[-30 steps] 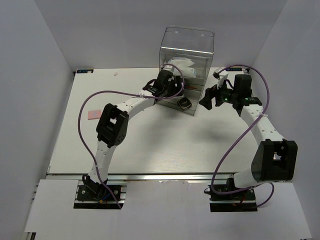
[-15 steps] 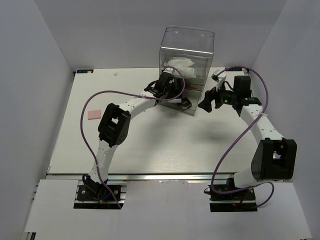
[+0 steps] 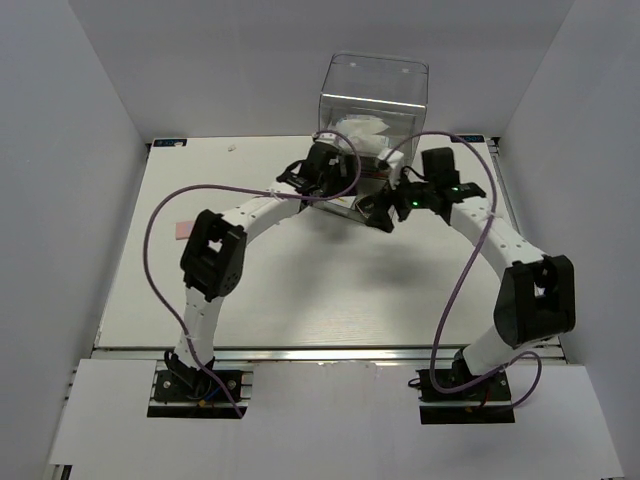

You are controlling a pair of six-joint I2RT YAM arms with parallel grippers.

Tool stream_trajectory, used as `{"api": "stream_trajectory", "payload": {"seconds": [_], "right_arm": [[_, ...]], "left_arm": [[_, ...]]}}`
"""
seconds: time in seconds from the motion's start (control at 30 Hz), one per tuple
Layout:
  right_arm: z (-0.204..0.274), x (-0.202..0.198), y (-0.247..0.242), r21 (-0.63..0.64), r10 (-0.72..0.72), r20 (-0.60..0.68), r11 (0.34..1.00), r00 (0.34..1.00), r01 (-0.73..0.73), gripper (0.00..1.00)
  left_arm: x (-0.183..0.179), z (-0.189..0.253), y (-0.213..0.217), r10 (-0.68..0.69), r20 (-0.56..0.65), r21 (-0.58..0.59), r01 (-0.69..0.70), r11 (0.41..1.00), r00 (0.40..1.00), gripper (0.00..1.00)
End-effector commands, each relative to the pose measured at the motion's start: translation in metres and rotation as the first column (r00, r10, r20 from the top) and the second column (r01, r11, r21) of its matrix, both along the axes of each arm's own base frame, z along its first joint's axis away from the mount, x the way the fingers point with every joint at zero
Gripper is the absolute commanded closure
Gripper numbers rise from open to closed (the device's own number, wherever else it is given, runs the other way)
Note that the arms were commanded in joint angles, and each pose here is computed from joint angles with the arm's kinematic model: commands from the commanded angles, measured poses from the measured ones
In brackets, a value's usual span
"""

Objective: Organize the makeup

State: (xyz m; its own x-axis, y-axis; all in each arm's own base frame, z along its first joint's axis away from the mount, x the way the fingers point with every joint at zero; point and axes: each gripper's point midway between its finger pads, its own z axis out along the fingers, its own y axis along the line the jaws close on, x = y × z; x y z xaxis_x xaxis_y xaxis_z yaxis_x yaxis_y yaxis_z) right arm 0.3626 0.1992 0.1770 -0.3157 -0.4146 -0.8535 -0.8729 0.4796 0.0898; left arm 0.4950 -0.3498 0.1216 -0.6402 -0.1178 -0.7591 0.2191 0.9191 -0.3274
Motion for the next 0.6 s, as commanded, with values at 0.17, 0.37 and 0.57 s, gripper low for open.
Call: {"api": "stream_trajectory", "payload": {"seconds": [0.17,0.37,0.57], "right_arm": [[-0.017,0.017,0.117,-0.127,0.004,-0.036,0.992,0.999,-0.008,0.11],[-0.01,0.043,0.206,-0.086,-0.163,-0.196,0.985,0.967,0.148,0.11],[-0.016,0.045,0.27,-0.004,-0.289,-0.177,0.956,0.941,0.293,0.11]], "left_arm": [[-0.053,0.113,0.198,0.343,0.012,-0.194,-0.334,0.922,0.939,0.02],[-0.108,0.124,0.299,0.533,0.042,-0.04,-0.531,0.846,0.845,0.02],[-0.145,0.115,0.325,0.603,0.018,0.002,-0.603,0.798,0.798,0.02]]}}
